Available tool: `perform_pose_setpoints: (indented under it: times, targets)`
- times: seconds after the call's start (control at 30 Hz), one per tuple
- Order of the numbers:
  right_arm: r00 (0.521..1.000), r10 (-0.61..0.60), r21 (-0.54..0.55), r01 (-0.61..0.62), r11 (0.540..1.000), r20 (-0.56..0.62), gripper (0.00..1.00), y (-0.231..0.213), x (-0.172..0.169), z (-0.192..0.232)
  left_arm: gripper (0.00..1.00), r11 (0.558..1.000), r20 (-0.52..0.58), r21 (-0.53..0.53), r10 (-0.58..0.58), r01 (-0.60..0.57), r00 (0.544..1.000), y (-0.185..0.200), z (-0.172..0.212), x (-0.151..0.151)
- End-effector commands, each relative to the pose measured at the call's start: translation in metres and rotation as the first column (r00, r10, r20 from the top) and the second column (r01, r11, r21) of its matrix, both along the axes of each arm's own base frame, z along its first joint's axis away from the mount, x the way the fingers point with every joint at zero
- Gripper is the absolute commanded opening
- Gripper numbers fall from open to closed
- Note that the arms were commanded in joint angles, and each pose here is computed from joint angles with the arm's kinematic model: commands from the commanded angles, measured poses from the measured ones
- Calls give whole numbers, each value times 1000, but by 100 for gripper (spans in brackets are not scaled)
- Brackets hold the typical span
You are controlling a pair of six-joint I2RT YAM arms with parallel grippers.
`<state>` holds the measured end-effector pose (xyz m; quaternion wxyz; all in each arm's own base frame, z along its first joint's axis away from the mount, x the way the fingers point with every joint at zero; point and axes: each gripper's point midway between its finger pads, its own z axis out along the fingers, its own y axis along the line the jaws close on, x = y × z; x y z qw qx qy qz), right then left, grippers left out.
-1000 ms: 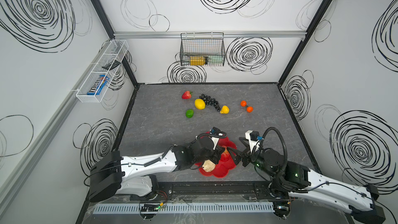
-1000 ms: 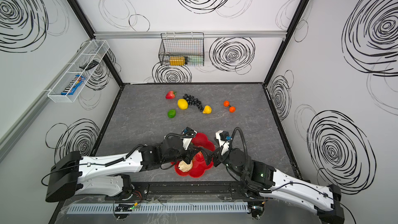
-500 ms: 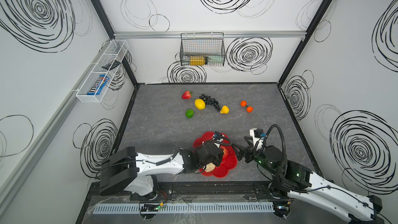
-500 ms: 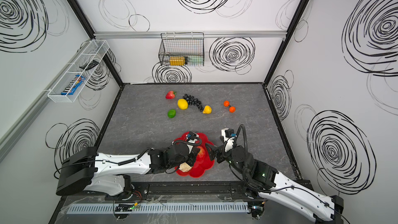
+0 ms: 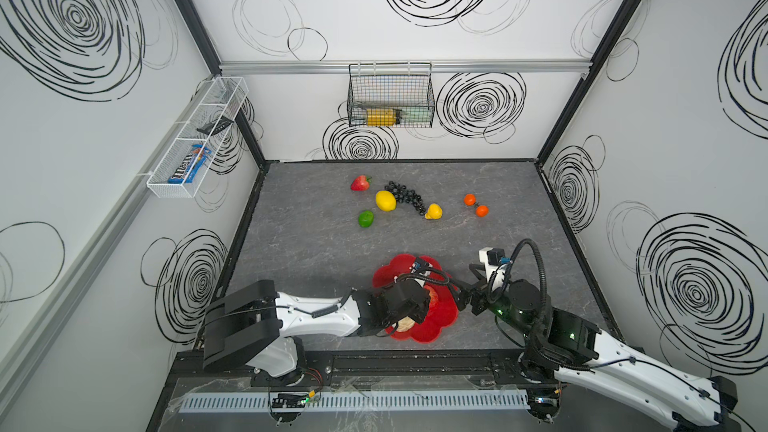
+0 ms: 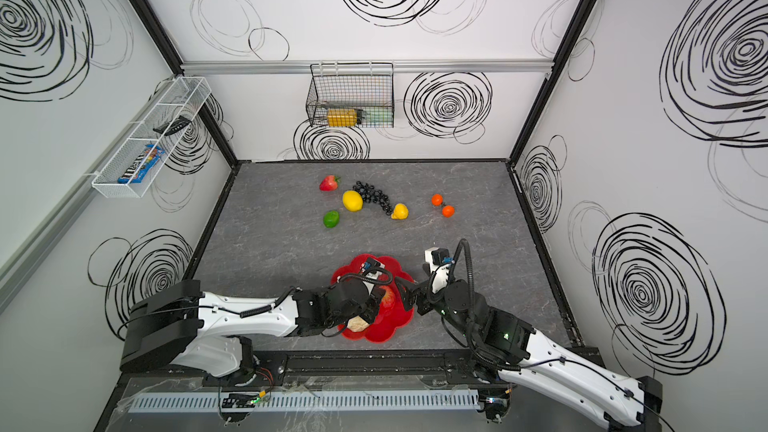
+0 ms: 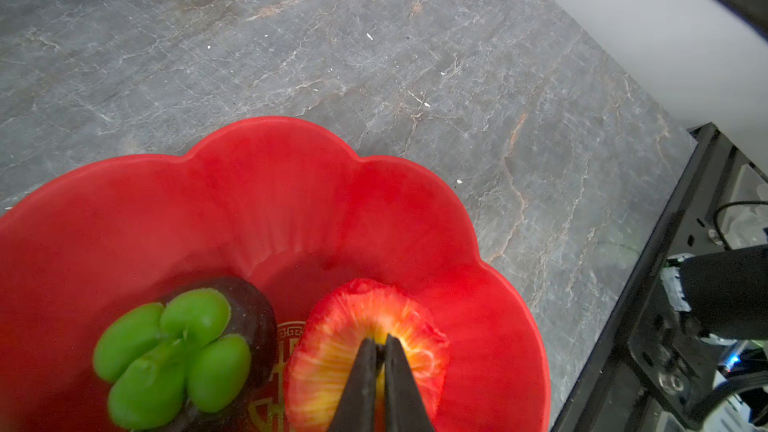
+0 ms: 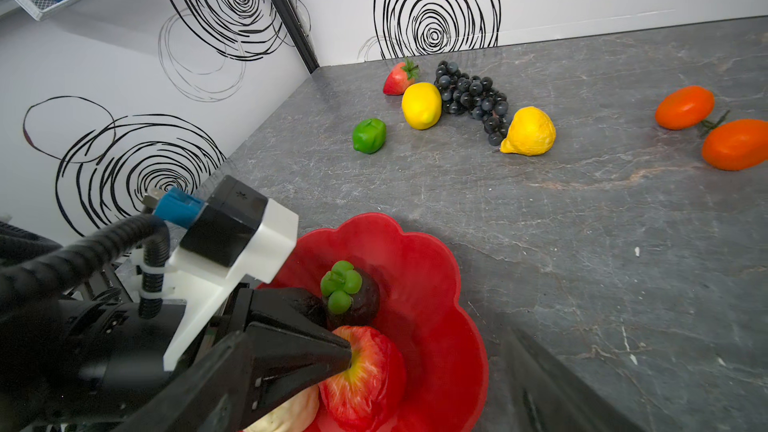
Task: Place and organize the fake fruits in the fruit bowl
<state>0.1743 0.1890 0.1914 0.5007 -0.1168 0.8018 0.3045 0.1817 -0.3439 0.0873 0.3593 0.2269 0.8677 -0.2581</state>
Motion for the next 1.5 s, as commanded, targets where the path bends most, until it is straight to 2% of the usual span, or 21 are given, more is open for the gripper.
perform_pose_setpoints:
  times: [0.0,0.2,0.73,1.03,1.13,1.23,1.33,1.47]
  targets:
    - [1000,-5,13,5,1000,7,97,0,2,3,13,1000,16,-25,16,-16,1000,0,6,1]
    - [1000,9,22,-9,1000,3,97,3,1,4,16,1000,9,-16,25,-25,1000,5,5,0]
    - [1000,15,14,-15,1000,-9,97,8,2,0,31,997,38,-70,27,-24,999,9,27,-5]
    - [1000,-24,5,24,1000,-3,97,2,7,6,39,986,73,-166,33,-21,997,12,69,-4]
    - [998,-58,1,58,998,13,97,-4,11,12,43,974,97,-219,87,-64,991,27,97,11]
    - [995,-97,-8,98,995,32,97,-11,16,15,46,960,113,-241,172,-141,979,53,117,41]
    - [994,-100,-15,101,995,43,99,-11,19,15,50,944,107,-204,283,-258,953,84,119,76]
    - [994,-99,-7,99,995,36,98,-10,21,15,57,895,67,-177,426,-410,902,130,116,125]
